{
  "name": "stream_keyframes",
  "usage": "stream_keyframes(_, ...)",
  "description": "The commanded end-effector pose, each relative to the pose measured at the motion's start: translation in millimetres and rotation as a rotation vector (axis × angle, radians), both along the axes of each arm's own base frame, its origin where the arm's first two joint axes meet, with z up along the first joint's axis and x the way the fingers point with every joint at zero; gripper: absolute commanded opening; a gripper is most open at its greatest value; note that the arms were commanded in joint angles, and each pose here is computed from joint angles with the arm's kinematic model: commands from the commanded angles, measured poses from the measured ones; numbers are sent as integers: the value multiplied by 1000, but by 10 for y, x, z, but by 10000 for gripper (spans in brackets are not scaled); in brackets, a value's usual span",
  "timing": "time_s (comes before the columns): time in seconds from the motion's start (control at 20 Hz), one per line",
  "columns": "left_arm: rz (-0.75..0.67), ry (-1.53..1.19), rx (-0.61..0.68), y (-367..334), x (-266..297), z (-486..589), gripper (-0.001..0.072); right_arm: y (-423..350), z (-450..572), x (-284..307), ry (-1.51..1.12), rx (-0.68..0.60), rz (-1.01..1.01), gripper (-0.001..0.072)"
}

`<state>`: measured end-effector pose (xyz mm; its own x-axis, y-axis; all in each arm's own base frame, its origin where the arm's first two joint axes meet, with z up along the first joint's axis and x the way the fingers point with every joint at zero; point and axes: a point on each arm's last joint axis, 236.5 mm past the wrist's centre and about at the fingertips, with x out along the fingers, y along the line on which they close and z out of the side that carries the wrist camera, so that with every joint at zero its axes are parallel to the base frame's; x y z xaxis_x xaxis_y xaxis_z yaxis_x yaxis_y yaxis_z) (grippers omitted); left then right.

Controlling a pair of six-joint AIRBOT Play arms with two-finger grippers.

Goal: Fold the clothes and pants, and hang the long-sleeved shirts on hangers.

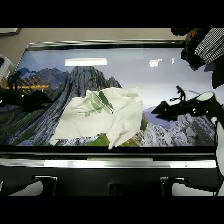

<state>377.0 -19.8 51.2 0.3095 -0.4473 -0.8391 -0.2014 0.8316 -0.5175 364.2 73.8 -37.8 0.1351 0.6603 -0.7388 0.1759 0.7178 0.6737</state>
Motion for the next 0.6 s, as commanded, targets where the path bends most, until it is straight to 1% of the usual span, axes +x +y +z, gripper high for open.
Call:
stream_keyframes(0.0, 89, 21, 10, 160, -567, -88, 534, 399, -354, -360, 20, 52, 31, 431)
stream_keyframes(0.15, 162, -7, 21, 280, -783, -76, 534, 582, -541, -339, -17, -10, 39, 431)
stream_keyframes(0.3, 206, -17, 28, 389, -883, -85, 542, 733, -655, -330, -12, -38, 44, 431)
stream_keyframes(0.4, 204, -4, 28, 422, -928, -177, 676, 798, -750, -384, 22, -38, 54, 431)
stream_keyframes(0.45, 191, 4, 28, 422, -956, -232, 681, 814, -767, -382, 35, -30, 41, 419)
stream_keyframes(0.5, 176, 13, 28, 412, -986, -296, 681, 820, -761, -365, 32, -26, 34, 358)
stream_keyframes(0.55, 173, 21, 27, 416, -1004, -362, 681, 821, -749, -341, 25, -24, 25, 246)
